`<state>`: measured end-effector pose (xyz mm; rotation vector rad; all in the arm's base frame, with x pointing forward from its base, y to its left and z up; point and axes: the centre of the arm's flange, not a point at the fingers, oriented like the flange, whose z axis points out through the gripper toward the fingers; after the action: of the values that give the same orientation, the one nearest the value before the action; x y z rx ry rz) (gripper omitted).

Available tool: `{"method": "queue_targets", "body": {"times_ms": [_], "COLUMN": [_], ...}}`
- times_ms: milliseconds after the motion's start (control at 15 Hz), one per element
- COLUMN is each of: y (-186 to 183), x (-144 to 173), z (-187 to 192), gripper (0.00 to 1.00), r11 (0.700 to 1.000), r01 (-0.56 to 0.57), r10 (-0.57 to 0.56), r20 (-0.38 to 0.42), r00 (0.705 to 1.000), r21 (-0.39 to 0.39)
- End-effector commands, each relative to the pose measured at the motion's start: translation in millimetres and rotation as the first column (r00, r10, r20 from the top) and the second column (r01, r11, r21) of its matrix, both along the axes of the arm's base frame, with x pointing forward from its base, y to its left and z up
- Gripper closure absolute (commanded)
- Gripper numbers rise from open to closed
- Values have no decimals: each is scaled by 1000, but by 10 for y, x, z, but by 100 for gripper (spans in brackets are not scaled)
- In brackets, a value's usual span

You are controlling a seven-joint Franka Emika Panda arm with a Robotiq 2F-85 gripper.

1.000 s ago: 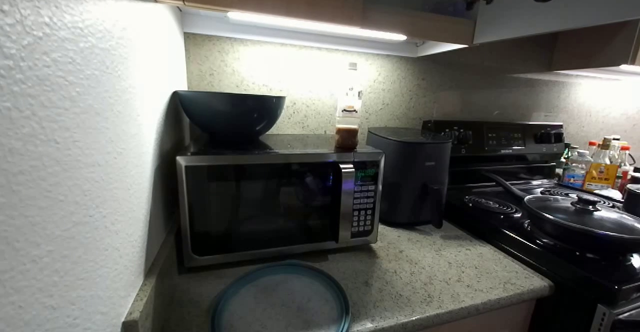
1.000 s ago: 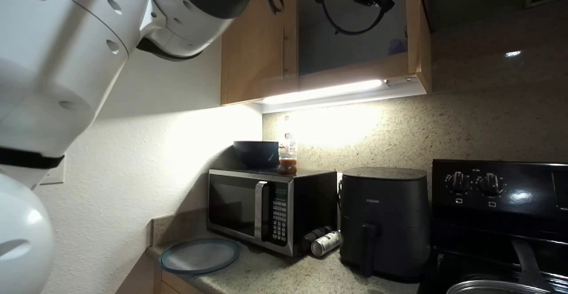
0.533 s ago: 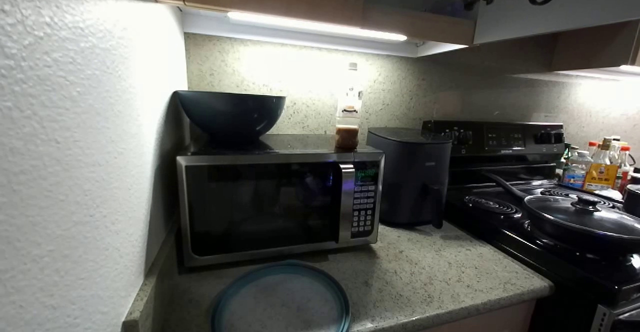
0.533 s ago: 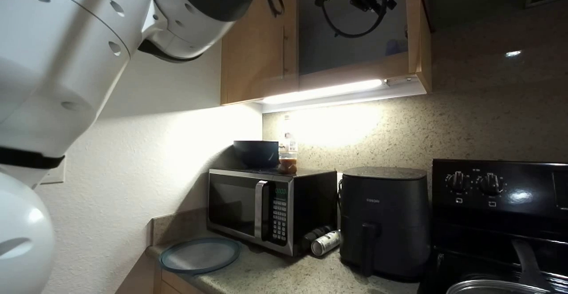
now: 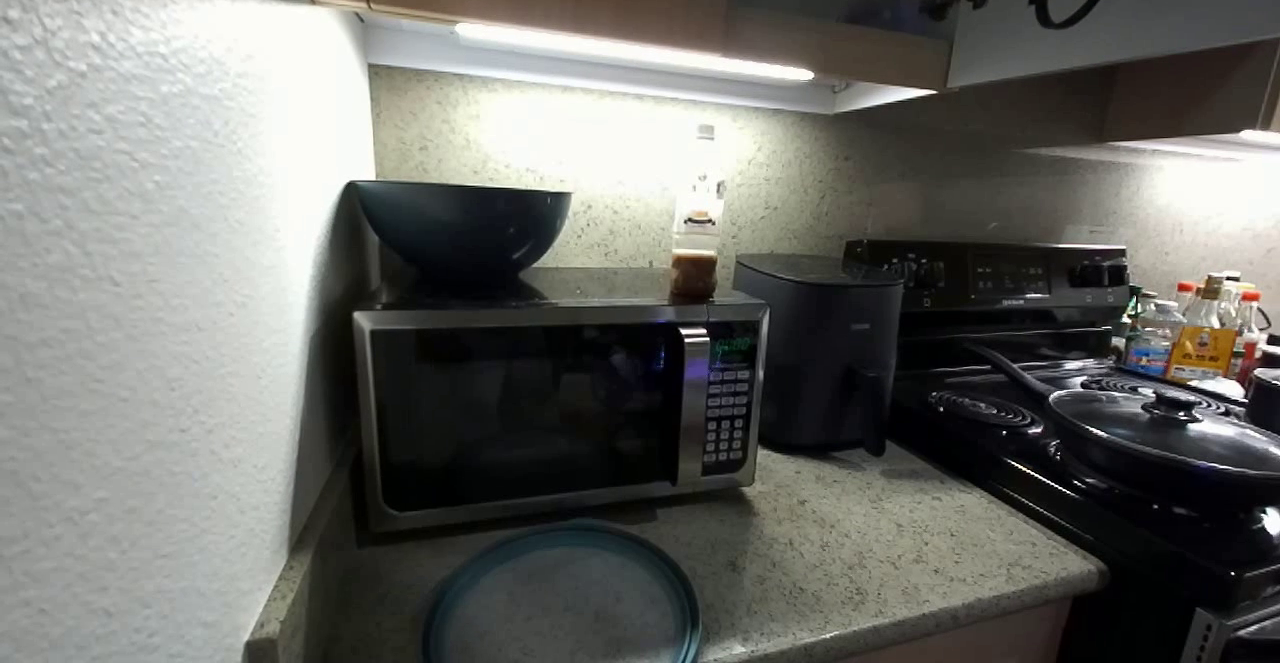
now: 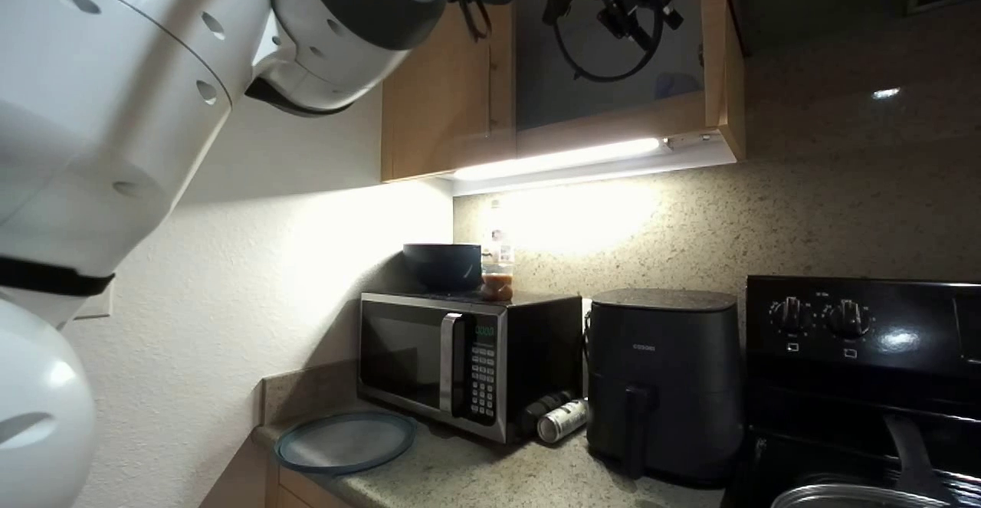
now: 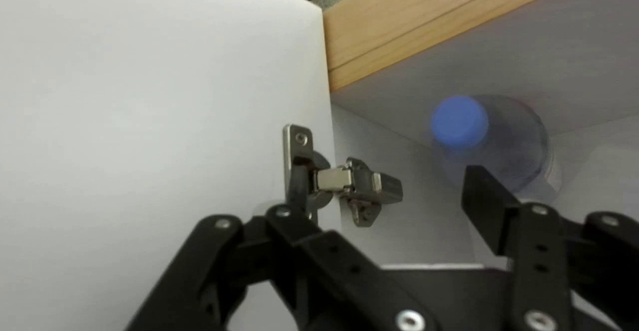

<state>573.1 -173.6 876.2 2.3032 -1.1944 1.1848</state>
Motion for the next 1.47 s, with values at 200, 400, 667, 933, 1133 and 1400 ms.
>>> {"method": "queue_targets", "body": {"times_ms": [200,400,667,933,1133,1400], "y": [-181,-122,-162,-183,-107,-102], "x": [405,340,380,454,408,410], "z": [-238,-391,-401,-315,-426,-434], "gripper": [0,0,0,0,0,0], "r11": [987,991,990,970,978,978], "r01": [-110,-87,-122,-243,-205,-204], "r10": [115,90,123,244,206,206], "r20": [-34,-20,-8,-78,-81,-86], "r00": [993,996,992,967,975,975], "r21": [115,98,77,25,26,28]}}
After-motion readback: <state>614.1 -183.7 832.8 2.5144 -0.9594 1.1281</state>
